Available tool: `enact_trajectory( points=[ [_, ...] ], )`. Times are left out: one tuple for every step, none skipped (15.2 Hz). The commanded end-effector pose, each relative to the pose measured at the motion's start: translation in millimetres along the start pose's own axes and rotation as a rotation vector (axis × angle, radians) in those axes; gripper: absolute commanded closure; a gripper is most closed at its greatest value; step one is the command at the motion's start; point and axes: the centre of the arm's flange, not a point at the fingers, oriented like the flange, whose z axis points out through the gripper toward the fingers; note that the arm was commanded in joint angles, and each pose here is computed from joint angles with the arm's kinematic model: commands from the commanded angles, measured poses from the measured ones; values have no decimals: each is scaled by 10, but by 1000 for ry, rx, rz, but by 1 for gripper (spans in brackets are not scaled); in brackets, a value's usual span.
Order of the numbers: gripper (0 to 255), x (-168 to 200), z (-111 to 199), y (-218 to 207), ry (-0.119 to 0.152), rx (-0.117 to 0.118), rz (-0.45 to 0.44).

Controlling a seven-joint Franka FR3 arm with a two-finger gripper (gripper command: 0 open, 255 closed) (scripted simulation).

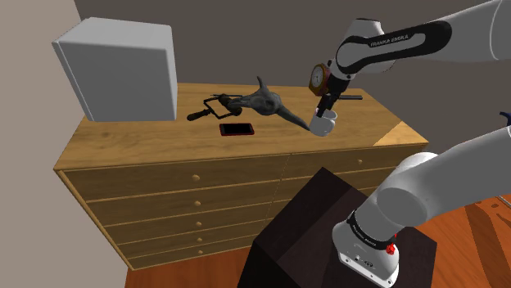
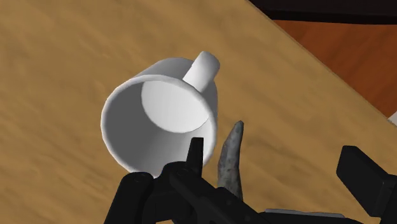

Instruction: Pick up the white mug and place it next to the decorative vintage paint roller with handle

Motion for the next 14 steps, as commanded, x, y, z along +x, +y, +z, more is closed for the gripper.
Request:
enact_trajectory(
  points=[
    [0, 37, 182, 205, -3, -4, -4],
    [0, 54, 264, 307, -5, -5, -5],
    [0, 64, 313, 368, -6, -6, -6],
    [0, 63, 365, 369, -6, -6, -6],
    [0, 63, 418, 369, -6, -6, -6],
    [0, 63, 471, 369, -6, -6, -6],
    [0, 62, 524, 370, -6, -6, -6],
    [0, 62, 577, 370, -6, -6, -6],
    [0, 62, 630, 370, -6, -6, -6],
    [0, 62, 682, 371, -6, -6, -6],
    [0, 61, 713, 371, -6, -6, -6],
    [0, 61, 713, 371, -6, -6, -6],
    [0, 61, 713, 371, -6, -6, -6],
    [0, 61, 713, 371, -6, -6, -6]
  ],
)
